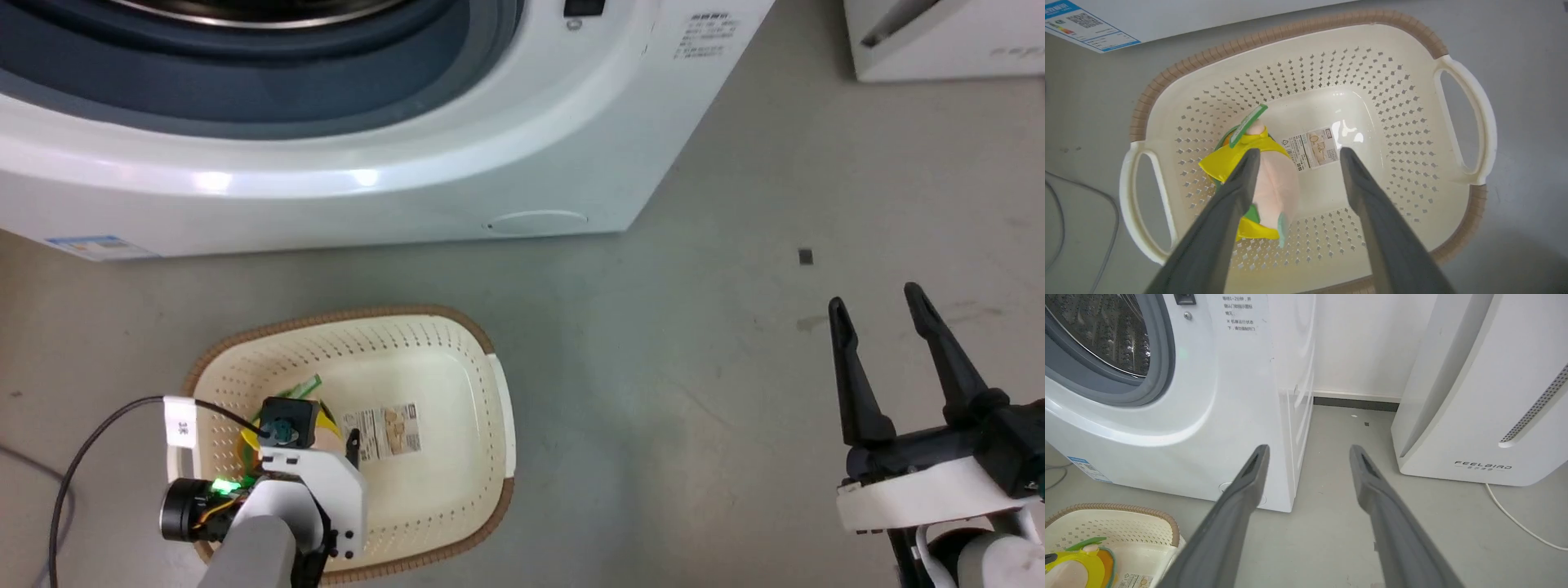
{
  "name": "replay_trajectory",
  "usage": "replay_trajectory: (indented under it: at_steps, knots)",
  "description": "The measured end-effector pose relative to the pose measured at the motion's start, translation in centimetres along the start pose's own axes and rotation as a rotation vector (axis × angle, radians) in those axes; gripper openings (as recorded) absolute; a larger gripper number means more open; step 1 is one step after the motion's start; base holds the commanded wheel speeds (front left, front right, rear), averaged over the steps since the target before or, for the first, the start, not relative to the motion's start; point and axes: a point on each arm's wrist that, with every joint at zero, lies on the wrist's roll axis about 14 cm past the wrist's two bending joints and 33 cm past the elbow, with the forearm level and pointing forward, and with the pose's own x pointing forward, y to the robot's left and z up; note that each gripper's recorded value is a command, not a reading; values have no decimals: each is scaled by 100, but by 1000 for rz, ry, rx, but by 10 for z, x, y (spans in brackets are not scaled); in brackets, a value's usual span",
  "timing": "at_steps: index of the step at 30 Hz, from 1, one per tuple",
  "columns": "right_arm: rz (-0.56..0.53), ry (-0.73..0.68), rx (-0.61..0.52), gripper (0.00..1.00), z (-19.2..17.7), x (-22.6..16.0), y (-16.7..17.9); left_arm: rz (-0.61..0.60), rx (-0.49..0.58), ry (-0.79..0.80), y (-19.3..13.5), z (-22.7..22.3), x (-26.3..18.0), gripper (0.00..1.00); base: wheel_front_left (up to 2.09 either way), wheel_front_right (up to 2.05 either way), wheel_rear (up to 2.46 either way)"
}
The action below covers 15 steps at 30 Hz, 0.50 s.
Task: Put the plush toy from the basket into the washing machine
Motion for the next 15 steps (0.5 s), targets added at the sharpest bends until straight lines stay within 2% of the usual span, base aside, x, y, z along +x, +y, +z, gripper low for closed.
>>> replay_trajectory:
  at_steps: [15]
  knots:
    - [-9, 73, -9, 100, -41, 17, -4, 19, 31, 197, 18, -48, 43, 100, 0, 0, 0]
